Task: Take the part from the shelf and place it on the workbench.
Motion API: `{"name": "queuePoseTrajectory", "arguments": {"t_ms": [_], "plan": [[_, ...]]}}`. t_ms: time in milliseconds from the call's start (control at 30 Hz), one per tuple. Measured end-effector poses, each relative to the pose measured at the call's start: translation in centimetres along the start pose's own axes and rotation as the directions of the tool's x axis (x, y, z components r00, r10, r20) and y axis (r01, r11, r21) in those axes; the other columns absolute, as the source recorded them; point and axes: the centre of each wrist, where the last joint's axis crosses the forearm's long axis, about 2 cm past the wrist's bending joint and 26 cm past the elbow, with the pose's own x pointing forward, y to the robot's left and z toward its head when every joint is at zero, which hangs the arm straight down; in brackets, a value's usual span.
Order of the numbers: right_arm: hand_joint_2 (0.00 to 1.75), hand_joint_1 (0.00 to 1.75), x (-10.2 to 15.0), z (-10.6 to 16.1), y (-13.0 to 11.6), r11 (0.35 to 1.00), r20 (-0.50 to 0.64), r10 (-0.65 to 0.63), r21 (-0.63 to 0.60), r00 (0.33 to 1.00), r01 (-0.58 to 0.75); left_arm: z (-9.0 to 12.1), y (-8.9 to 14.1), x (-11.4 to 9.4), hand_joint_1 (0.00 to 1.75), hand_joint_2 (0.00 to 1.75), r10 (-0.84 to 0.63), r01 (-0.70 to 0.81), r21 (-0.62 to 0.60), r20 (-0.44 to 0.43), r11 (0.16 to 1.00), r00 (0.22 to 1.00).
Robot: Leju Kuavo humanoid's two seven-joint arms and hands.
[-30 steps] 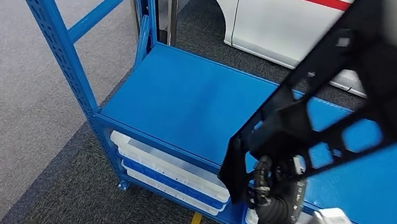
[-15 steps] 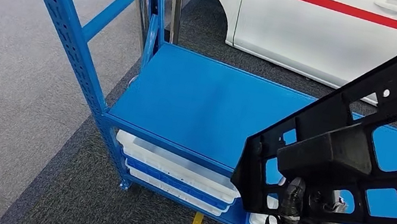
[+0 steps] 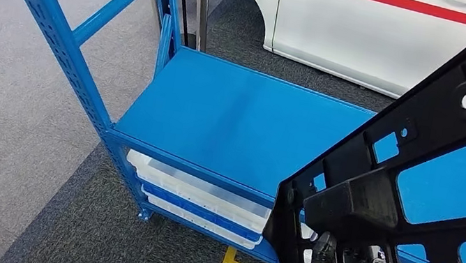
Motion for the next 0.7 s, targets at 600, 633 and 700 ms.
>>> {"name": "queuePoseTrajectory", "arguments": {"t_ms": [600, 633, 700], "plan": [[1.75, 1.75, 0.1, 2.7, -0.1, 1.0, -0.063, 0.012, 0.006, 0.998, -0.011, 0.0, -0.1, 0.1, 0.0, 0.0, 0.014, -0.014, 0.001, -0.028, 1.0, 0.999], [1.75, 1.75, 0.1, 2.9, -0.1, 1.0, -0.076, -0.013, -0.002, 0.997, 0.012, 0.0, -0.1, 0.1, 0.0, 0.0, 0.016, -0.016, 0.002, -0.029, 1.0, 0.999], [1.75, 1.75, 0.1, 3.5, -0.1, 0.999, -0.099, -0.053, -0.013, 0.994, 0.052, 0.0, -0.1, 0.0, 0.0, 0.0, 0.019, -0.019, 0.003, -0.031, 1.0, 0.999]]}}
